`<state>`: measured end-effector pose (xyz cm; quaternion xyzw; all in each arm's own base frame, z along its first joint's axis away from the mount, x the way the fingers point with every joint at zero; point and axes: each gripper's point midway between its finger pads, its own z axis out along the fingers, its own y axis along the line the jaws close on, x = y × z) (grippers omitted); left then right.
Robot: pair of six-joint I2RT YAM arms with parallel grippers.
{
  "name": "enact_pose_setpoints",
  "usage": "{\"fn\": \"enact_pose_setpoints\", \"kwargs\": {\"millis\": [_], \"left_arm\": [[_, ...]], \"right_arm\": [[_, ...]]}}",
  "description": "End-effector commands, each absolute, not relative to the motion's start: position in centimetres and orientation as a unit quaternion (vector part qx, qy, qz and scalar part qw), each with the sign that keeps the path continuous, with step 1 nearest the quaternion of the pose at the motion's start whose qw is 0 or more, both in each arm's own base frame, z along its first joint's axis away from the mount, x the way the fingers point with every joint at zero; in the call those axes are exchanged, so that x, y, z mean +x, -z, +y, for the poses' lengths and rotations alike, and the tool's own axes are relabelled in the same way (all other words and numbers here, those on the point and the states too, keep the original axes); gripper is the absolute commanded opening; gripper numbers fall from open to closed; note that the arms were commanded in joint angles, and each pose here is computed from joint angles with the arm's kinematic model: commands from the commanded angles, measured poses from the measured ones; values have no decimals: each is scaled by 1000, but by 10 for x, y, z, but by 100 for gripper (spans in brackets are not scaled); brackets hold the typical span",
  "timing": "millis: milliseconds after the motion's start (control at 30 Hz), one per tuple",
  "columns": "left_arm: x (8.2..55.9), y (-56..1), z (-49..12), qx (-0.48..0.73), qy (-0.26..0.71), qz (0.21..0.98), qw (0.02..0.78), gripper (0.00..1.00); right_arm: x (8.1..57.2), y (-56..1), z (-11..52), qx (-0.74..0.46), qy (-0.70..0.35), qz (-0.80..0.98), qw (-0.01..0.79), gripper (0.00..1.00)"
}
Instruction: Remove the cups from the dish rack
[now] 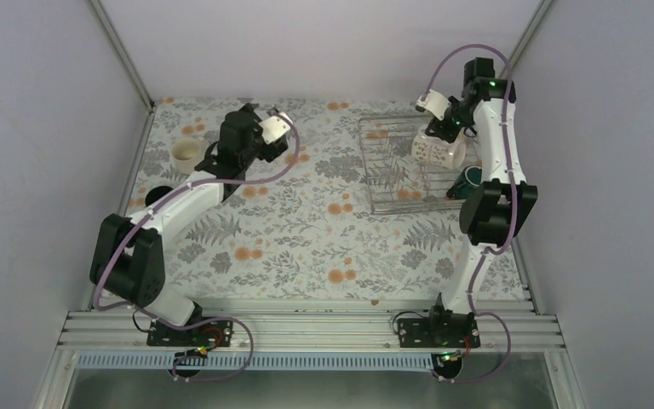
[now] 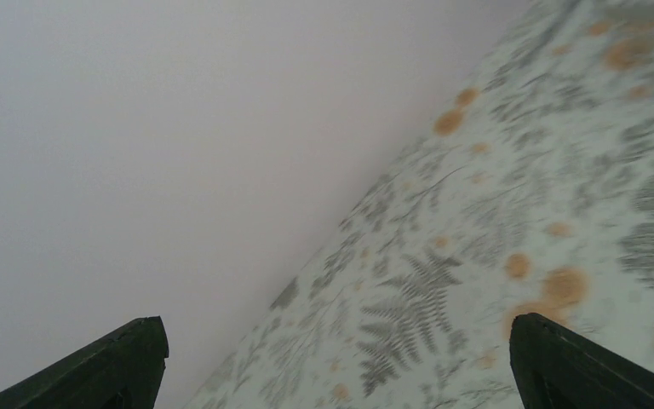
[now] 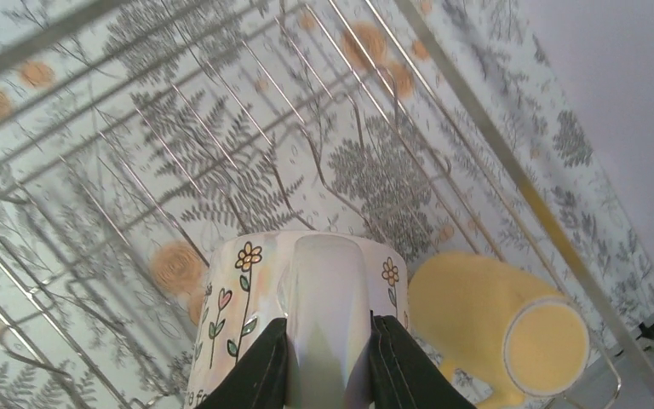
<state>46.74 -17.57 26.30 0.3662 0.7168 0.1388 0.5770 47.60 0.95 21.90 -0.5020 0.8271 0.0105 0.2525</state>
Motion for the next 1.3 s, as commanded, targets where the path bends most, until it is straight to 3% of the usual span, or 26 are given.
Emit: {"fn": "enact_pose_setpoints", "kwargs": {"millis": [0,200,567,700,1267], "left_arm": [[428,-290,-218,444,-49,627,638,100],[397,-301,-247,496,33,562,661,100],[360,-307,-280,574,133,464,662,100],[347,-300,-281,603,162,422,657,100],[340,-292,-280,642,273,386,604,98]], "right_arm": [[460,-291,61,-518,-23,786,338,4],[447,-326,103,-521,-76,759,383,3],[373,-379,214,-571,-262,652,425,3],[351,-383,237,-585,-308,624,417,3],[296,-374,308,-625,-380,581,357,3]]}}
